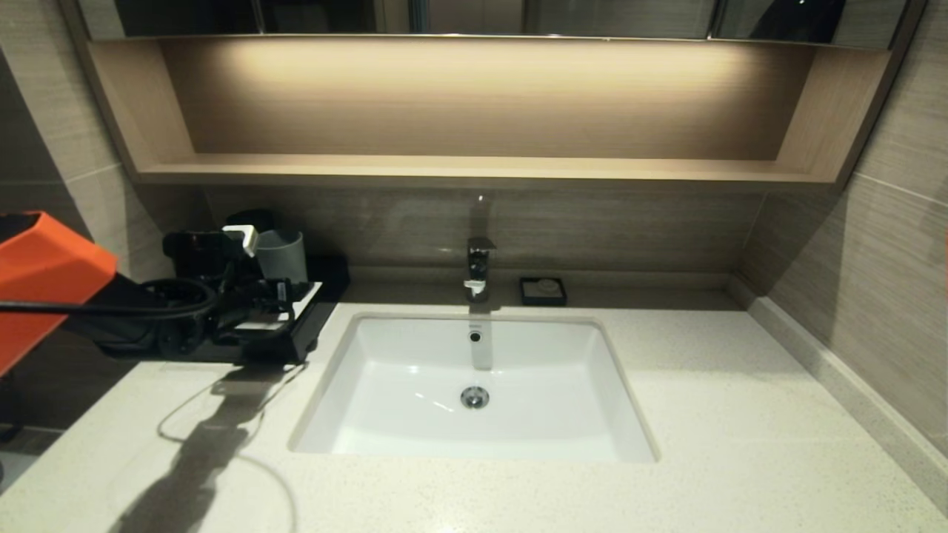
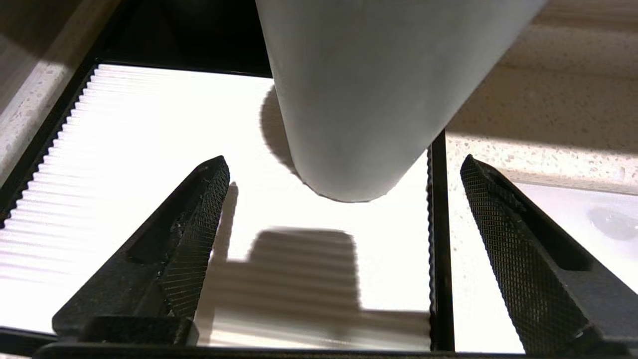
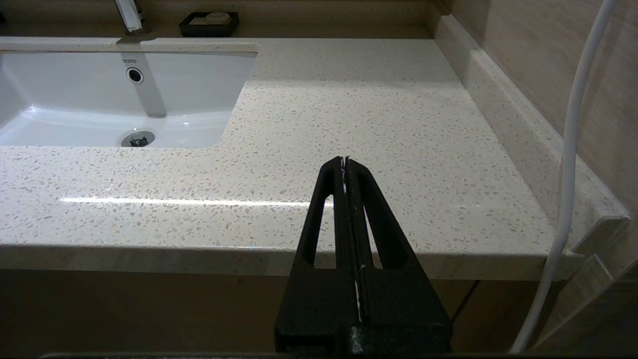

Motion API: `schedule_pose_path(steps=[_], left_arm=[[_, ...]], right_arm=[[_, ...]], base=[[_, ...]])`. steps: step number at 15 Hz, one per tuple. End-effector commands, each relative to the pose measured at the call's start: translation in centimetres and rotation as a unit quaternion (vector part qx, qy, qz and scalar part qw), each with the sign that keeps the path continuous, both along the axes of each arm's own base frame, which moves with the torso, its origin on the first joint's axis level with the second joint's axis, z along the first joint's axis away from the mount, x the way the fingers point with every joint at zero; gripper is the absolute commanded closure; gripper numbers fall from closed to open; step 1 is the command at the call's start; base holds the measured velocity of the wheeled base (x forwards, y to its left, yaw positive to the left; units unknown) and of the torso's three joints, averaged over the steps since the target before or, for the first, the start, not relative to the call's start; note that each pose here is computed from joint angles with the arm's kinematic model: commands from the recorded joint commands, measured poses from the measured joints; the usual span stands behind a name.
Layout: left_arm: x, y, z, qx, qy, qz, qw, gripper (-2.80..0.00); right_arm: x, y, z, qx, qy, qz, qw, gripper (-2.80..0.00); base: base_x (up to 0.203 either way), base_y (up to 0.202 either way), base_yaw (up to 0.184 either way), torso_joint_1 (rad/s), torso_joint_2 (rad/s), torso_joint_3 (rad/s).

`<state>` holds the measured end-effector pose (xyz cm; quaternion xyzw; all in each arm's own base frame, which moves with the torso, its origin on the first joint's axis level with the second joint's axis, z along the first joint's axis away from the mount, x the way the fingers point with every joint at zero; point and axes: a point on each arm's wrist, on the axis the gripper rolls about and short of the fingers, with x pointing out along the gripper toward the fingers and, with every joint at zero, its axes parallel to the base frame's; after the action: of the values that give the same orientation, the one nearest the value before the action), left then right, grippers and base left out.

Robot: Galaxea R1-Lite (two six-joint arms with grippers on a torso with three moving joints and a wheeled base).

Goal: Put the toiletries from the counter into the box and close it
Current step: Place the cup on the storage box

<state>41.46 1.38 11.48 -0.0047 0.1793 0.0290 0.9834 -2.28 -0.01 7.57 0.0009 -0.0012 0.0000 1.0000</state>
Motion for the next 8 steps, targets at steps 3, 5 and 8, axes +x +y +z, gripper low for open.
schedule_pose_path(steps=[3,5,8], left_arm=[[-0.3,0.0,-0.1,0.000,0.004,0.000,1.0000,-2.80],[-0.2,-0.1,-0.7,0.000,0.012,0.000,0.9999,-2.80],[0.0,0.0,-1.5,0.000,0.021,0.000,0.9998,-2.80]], right_arm=[[0.0,0.0,0.0,0.000,0.000,0.000,1.000,0.00],[0.0,0.0,0.0,0.000,-0.001,0.000,1.000,0.00],[0.0,0.0,0.0,0.000,0.000,0.000,1.000,0.00]], base=[[0.000,0.000,0.000,0.000,0.00,0.000],[0.000,0.000,0.000,0.000,0.00,0.000],[0.000,0.000,0.000,0.000,0.00,0.000]])
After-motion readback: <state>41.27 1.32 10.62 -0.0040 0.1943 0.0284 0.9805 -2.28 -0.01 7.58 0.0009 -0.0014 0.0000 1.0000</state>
